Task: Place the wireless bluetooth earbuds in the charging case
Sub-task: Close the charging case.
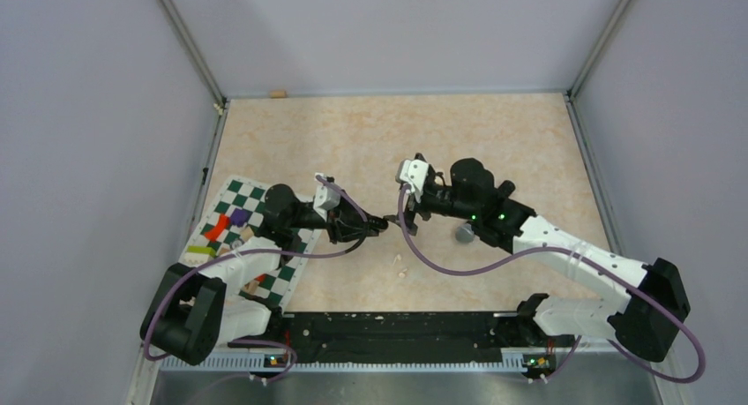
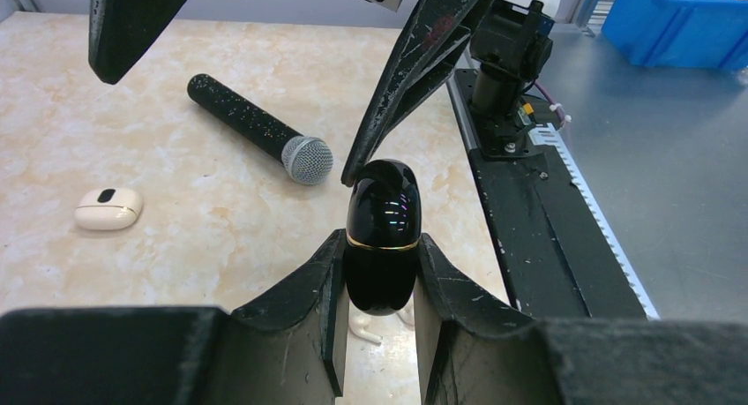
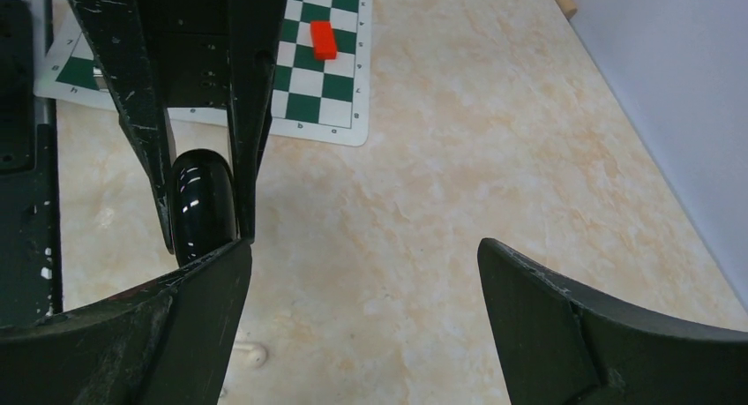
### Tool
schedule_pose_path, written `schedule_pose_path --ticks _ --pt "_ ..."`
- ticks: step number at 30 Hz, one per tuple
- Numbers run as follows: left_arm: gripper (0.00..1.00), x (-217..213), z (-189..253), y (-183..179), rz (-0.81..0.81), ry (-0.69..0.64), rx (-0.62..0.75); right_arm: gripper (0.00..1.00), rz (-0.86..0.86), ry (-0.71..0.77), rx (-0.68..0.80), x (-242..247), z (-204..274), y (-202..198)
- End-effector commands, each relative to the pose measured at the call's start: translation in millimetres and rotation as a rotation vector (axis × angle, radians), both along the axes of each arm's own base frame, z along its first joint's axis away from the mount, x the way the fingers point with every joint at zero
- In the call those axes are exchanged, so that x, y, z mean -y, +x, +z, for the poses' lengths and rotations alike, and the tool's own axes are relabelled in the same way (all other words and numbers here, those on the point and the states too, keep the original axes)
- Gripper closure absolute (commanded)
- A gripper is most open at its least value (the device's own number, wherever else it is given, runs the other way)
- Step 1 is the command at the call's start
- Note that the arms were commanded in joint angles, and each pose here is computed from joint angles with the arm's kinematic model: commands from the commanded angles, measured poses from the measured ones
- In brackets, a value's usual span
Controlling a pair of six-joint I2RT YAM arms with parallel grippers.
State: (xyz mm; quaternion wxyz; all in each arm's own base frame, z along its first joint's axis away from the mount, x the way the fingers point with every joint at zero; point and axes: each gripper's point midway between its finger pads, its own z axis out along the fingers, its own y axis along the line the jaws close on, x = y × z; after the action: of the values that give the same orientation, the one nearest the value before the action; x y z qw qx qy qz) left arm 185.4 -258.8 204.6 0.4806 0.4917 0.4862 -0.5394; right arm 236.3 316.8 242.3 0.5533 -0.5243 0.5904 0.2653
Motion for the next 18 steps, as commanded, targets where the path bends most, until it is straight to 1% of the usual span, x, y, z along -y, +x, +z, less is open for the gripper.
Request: schedule_pose_path --ticks 1,3,5,8,11,13,18 --pt "1.0 3.0 11.8 9.2 0.021 -0.017 0.056 0.01 0.111 0.029 0.009 -0.4 16.4 -21.8" --pt "1.0 3.6 10.9 13.7 0.043 -0.013 0.043 0.01 0.084 0.027 0.024 3.6 23.4 -18.1" --pt "1.0 4.6 7.6 21.3 0.074 -0.002 0.015 0.01 0.023 0.028 0.065 11.2 34.6 -7.7" --pt "1.0 6.3 1.7 35.4 0.133 0.014 -0.037 0.01 -0.113 0.03 0.127 31.4 53.2 16.5" --pt "1.0 7.9 -7.8 55.7 0.229 0.041 -0.096 0.01 -0.227 0.039 0.145 58.5 67.1 38.5" --pt "1.0 7.4 -14.4 70.5 0.298 0.061 -0.13 0.01 -0.296 0.038 0.143 79.6 70.9 51.4" --pt "1.0 5.8 -32.0 95.7 0.41 0.118 -0.189 0.01 -0.394 0.024 0.169 110.4 65.4 57.4"
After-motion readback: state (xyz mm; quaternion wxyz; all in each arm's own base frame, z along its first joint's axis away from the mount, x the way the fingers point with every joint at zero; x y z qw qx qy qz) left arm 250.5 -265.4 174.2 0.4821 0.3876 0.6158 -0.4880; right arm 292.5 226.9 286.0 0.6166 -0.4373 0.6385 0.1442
